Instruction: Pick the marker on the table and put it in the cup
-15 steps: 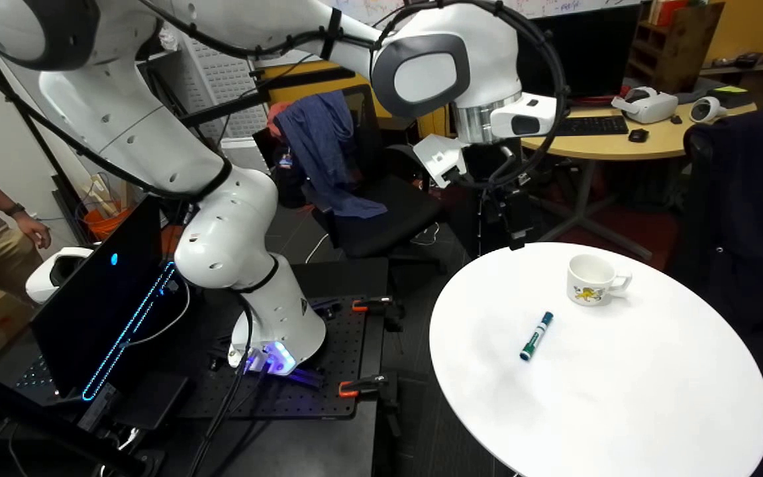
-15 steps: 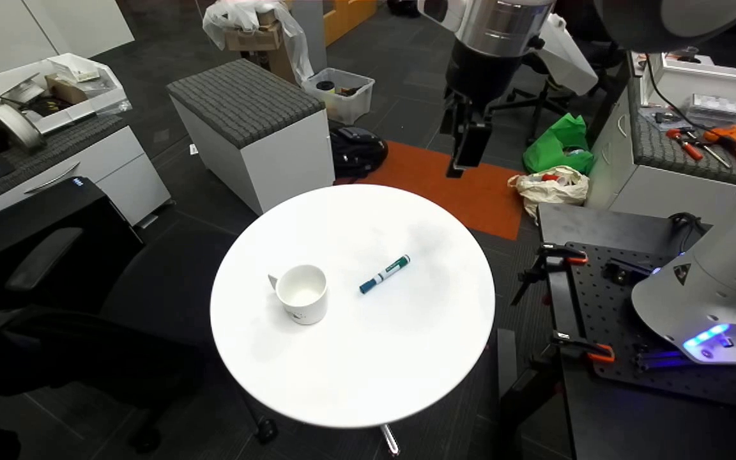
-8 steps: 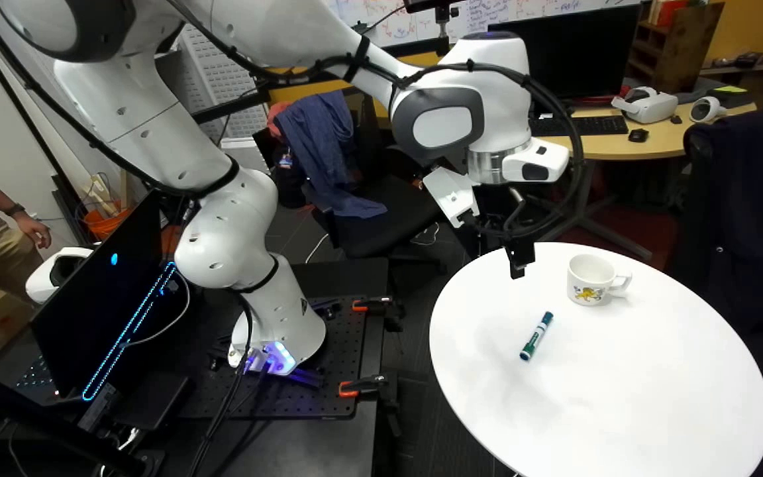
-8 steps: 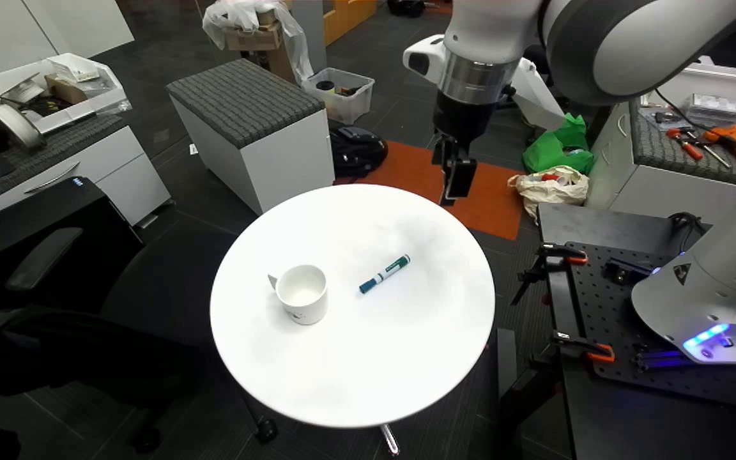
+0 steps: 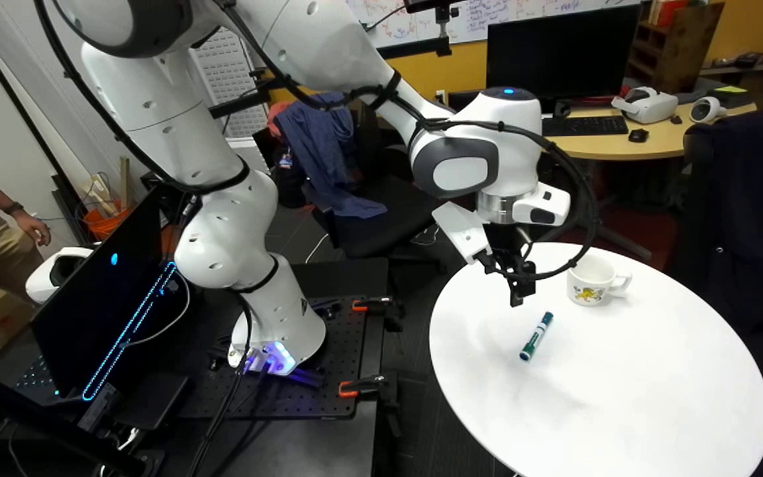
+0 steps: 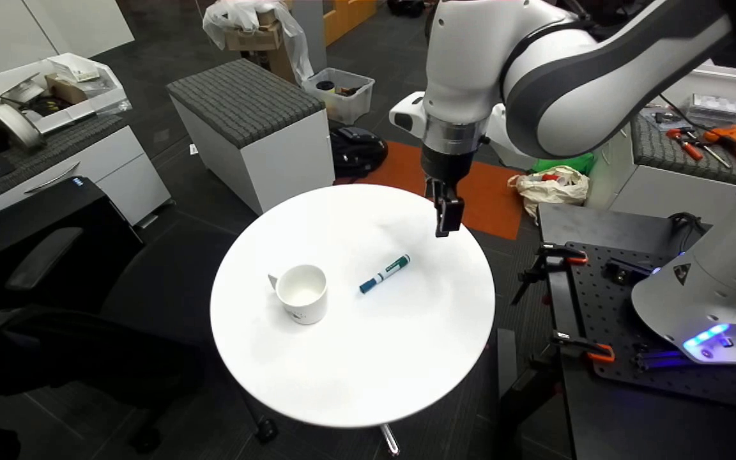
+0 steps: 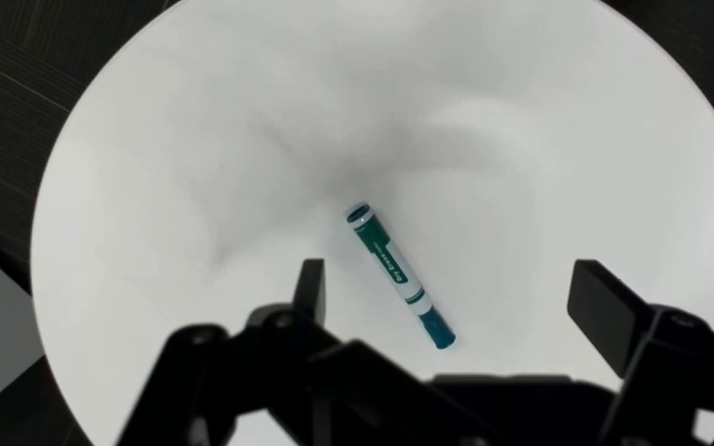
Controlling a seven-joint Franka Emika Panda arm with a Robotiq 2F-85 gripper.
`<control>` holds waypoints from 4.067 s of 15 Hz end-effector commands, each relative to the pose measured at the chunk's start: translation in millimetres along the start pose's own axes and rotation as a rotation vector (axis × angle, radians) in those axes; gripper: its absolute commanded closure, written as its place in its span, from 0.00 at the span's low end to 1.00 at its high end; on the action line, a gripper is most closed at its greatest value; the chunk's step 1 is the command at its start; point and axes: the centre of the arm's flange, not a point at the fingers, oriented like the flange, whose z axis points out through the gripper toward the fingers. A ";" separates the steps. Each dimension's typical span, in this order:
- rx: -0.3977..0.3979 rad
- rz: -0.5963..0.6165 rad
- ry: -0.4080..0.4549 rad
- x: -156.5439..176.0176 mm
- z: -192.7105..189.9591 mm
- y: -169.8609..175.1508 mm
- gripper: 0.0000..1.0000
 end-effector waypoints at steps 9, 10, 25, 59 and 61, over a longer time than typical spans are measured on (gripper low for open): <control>0.017 0.013 -0.063 6.1 54.8 22.7 0.00; 0.018 0.015 -0.067 7.1 57.7 24.3 0.00; 0.101 -0.148 -0.037 27.5 95.0 70.0 0.00; 0.090 -0.454 -0.005 73.7 183.9 36.8 0.50; 0.086 -0.453 0.000 75.7 182.0 37.7 0.69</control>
